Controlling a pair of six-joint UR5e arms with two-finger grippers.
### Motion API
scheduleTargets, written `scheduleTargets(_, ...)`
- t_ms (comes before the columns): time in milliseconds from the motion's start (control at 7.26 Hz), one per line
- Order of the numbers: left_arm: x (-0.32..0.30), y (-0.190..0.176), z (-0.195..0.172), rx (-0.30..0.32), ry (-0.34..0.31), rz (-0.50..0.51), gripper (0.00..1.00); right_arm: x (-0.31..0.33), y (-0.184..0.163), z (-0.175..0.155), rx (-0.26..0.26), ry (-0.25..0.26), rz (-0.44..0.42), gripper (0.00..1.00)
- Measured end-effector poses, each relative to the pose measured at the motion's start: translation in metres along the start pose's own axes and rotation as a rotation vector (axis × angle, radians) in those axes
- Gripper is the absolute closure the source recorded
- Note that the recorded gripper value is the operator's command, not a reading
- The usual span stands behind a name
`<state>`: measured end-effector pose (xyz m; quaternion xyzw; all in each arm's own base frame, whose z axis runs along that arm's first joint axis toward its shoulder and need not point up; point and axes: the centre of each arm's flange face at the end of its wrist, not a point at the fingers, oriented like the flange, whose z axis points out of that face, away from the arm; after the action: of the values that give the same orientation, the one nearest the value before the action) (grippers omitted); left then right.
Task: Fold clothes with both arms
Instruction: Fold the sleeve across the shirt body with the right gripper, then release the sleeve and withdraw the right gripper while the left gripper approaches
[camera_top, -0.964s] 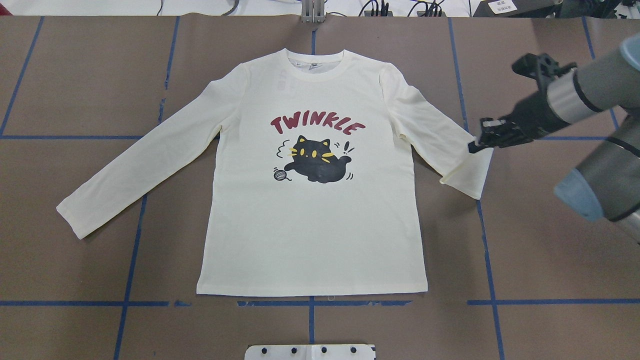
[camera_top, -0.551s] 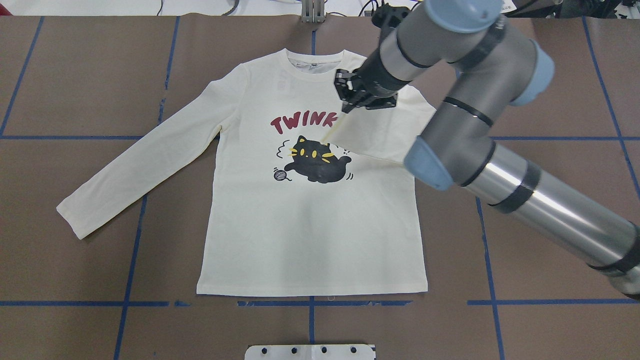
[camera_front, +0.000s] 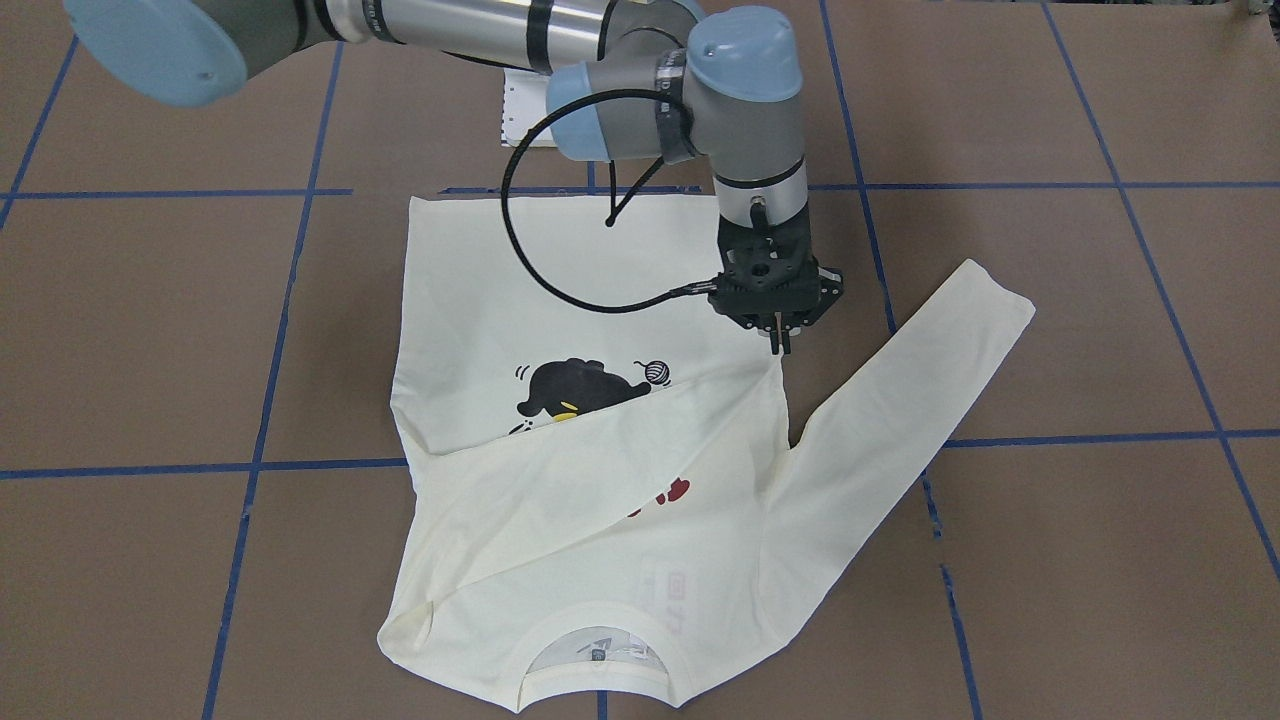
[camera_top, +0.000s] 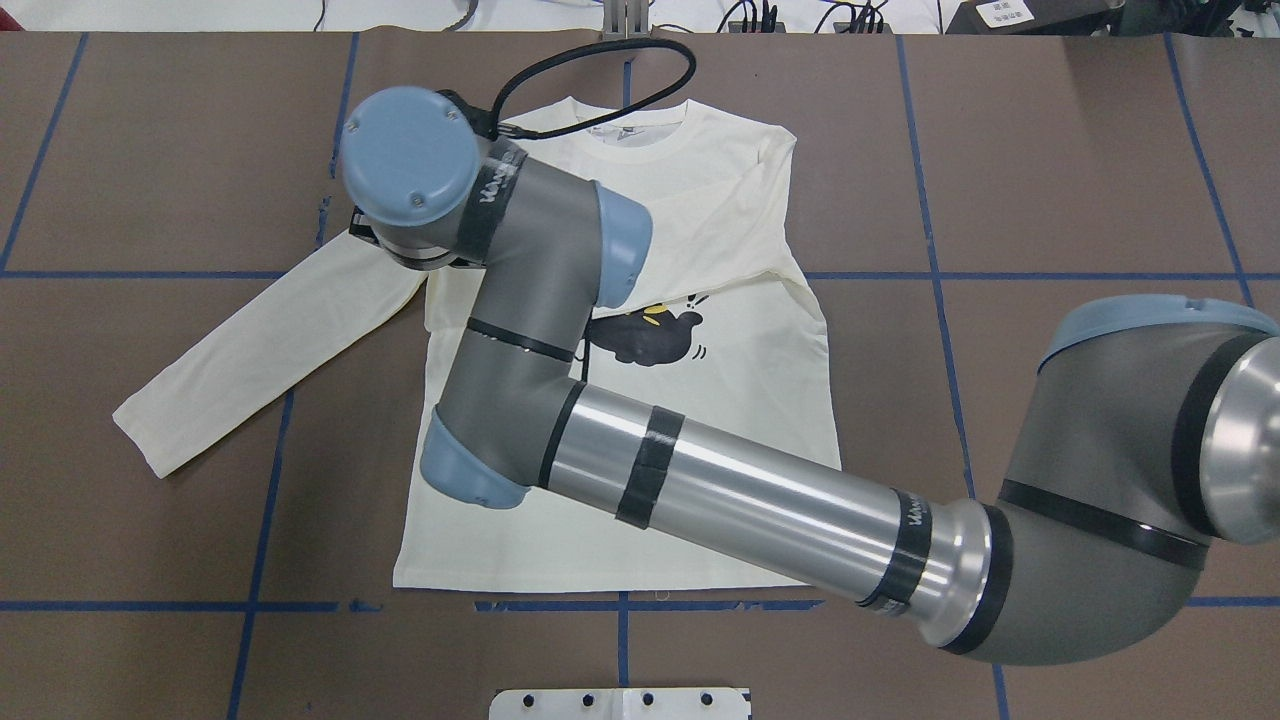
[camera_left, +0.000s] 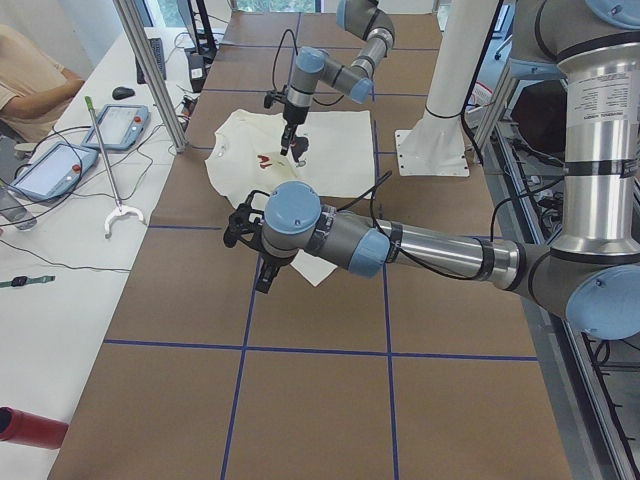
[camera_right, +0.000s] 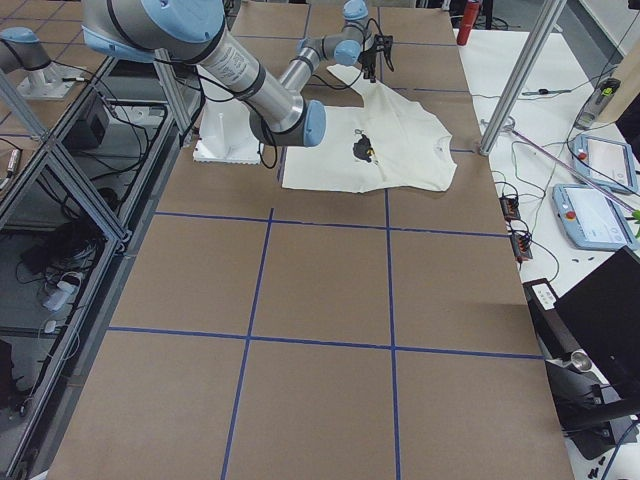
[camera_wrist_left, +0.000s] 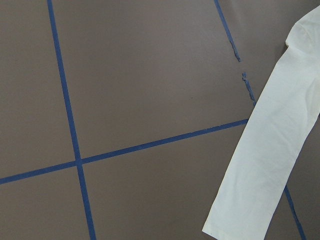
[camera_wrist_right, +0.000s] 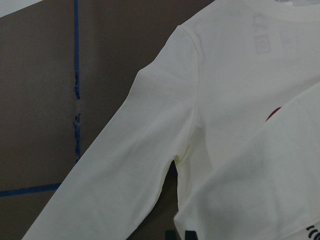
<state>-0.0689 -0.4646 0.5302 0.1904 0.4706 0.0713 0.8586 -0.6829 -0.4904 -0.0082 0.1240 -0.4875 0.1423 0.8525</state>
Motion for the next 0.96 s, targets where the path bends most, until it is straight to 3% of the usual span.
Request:
scheduleTargets(276,0.003,-0.006,0.011,0.002,0.007,-0.007,0.0,-0.008,0.008,0.024,0.05,0.008,-0.004,0.01)
scheduleTargets(413,0.014,-0.011,0.022,0.0,0.017,-0.005,0.0,-0.007,-0.005,0.019,0.039,-0.006,0.011,0.01)
scheduleTargets(689,0.024,-0.011,0.042,-0.012,0.032,-0.064,0.0,0.029,-0.038,-0.013,-0.067,-0.08,0.046,0.01)
scheduleTargets(964,0.015,0.012,0.067,-0.04,0.029,-0.115,0.0,0.142,-0.047,-0.035,-0.107,-0.119,0.043,0.01)
